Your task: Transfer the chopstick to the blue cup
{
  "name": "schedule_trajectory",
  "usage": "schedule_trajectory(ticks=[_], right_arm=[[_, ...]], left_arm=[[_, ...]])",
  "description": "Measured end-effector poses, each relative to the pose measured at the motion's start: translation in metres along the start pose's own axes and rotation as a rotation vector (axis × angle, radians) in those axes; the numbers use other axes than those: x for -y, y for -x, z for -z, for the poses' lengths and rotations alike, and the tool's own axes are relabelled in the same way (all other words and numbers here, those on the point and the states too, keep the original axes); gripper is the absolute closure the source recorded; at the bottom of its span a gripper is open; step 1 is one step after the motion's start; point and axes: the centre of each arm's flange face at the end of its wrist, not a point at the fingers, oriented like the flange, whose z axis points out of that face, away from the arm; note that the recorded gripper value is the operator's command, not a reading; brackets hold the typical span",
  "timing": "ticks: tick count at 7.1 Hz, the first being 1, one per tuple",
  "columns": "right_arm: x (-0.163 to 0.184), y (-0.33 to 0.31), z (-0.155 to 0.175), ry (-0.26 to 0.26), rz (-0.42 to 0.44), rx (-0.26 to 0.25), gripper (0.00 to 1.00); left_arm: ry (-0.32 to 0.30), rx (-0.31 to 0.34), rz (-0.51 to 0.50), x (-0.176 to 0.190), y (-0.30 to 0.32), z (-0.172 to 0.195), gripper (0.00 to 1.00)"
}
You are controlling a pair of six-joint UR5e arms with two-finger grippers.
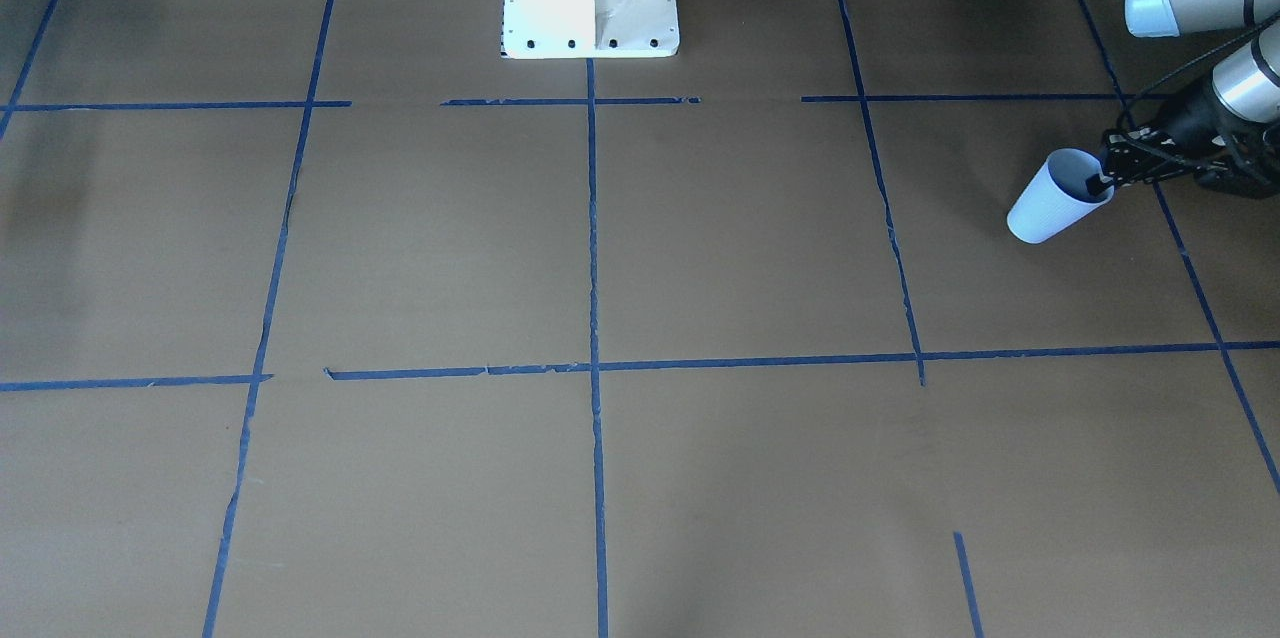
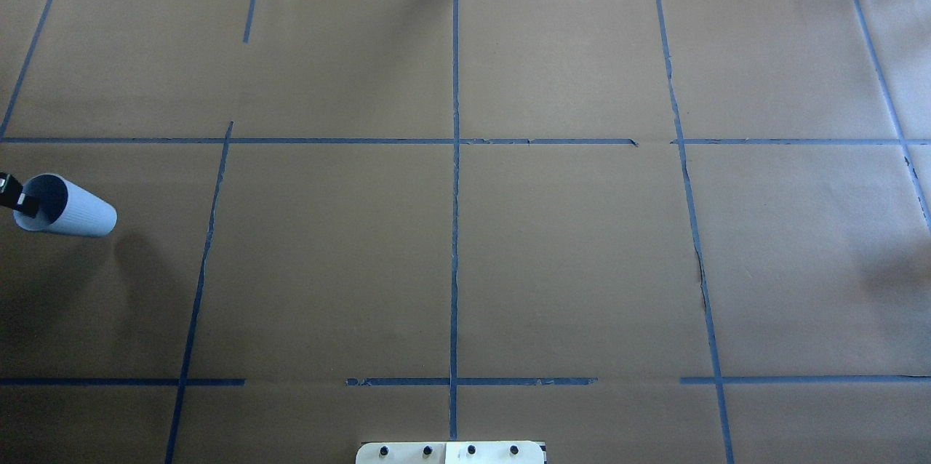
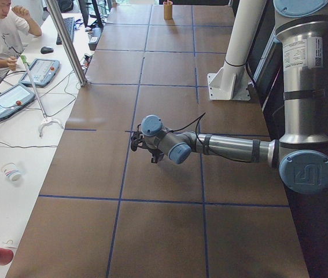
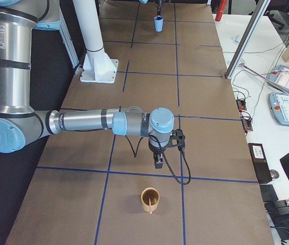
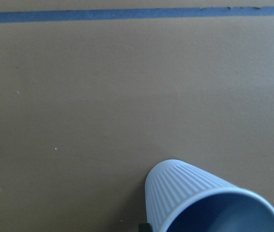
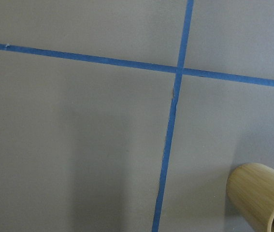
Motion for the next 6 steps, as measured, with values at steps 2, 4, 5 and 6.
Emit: schedule_trajectory(ticks=[2,4,5,6], right_arm=[[0.0,0.001,0.001,-0.002,0.008,-0.002,0.0],[0.001,0.005,0.005,-0.026,0.039,-0.004,0.0],[0.0,0.006,0.005,-0.043,0.058,-0.004,0.0],[-0.002,0.006,0.004,-0.056,0.07,0.003,0.0]], left_arm=[[-0.045,-0.107,0.079,0.037,-0.103,0.021,1.0],[-0.001,-0.195,0.139,0.047,-0.238,-0.004,1.0],[0.005,-0.188,0.16,0.042,-0.305,-0.031,1.0],[-0.009,-0.147,0.167,0.034,-0.37,-0.06,1.0]])
